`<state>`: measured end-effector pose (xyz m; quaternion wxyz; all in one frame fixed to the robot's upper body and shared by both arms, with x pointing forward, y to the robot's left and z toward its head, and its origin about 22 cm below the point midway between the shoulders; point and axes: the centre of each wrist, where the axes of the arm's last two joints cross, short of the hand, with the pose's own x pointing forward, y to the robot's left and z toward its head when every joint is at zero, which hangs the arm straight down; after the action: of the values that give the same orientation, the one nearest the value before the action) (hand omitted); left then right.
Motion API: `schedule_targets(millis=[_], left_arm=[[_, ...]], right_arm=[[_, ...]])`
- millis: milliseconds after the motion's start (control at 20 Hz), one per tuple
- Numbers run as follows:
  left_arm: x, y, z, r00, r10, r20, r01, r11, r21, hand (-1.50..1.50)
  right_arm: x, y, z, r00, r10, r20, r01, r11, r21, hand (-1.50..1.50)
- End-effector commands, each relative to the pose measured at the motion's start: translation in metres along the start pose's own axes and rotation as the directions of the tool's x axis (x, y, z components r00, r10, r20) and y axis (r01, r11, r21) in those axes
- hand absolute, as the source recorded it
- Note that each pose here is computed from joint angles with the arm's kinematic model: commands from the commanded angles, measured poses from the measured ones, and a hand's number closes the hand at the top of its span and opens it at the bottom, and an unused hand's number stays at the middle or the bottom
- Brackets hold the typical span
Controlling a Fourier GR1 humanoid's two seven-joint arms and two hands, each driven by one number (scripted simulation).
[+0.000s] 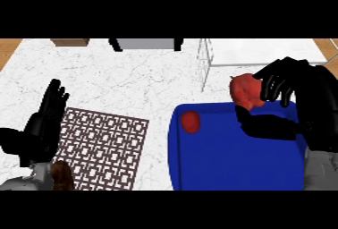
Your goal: Pick the bell pepper from the tray and place it in the tiered shelf
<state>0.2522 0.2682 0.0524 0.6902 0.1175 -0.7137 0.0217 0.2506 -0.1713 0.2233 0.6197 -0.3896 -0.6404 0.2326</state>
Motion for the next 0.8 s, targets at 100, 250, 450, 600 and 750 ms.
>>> schedule_targets(millis=[100,250,450,600,750], left_arm=[[0.005,0.0,-0.007,1.0,0.009,0.02,-0.009,1.0,-0.013,0.0],[0.014,-0.008,-0.005,1.0,0.001,0.012,-0.001,1.0,-0.026,0.0],[0.026,0.015,-0.007,1.0,-0.005,0.021,0.005,1.0,-0.022,0.0],[0.016,0.008,0.001,1.0,0.003,0.025,-0.003,1.0,-0.024,0.0],[0.006,-0.015,-0.016,1.0,-0.007,0.018,0.008,1.0,-0.022,0.0]], right_arm=[[-0.002,-0.035,-0.019,0.995,0.033,-0.098,-0.04,0.997,-0.073,1.5],[-0.015,-0.033,-0.044,0.994,0.002,-0.106,-0.015,0.992,-0.125,1.5],[-0.024,-0.039,-0.065,0.993,0.001,-0.12,-0.021,0.986,-0.166,1.5],[-0.039,-0.032,-0.095,0.992,-0.033,-0.121,0.013,0.986,-0.164,1.5],[-0.059,-0.015,-0.104,0.99,-0.055,-0.131,0.03,0.982,-0.188,1.5]])
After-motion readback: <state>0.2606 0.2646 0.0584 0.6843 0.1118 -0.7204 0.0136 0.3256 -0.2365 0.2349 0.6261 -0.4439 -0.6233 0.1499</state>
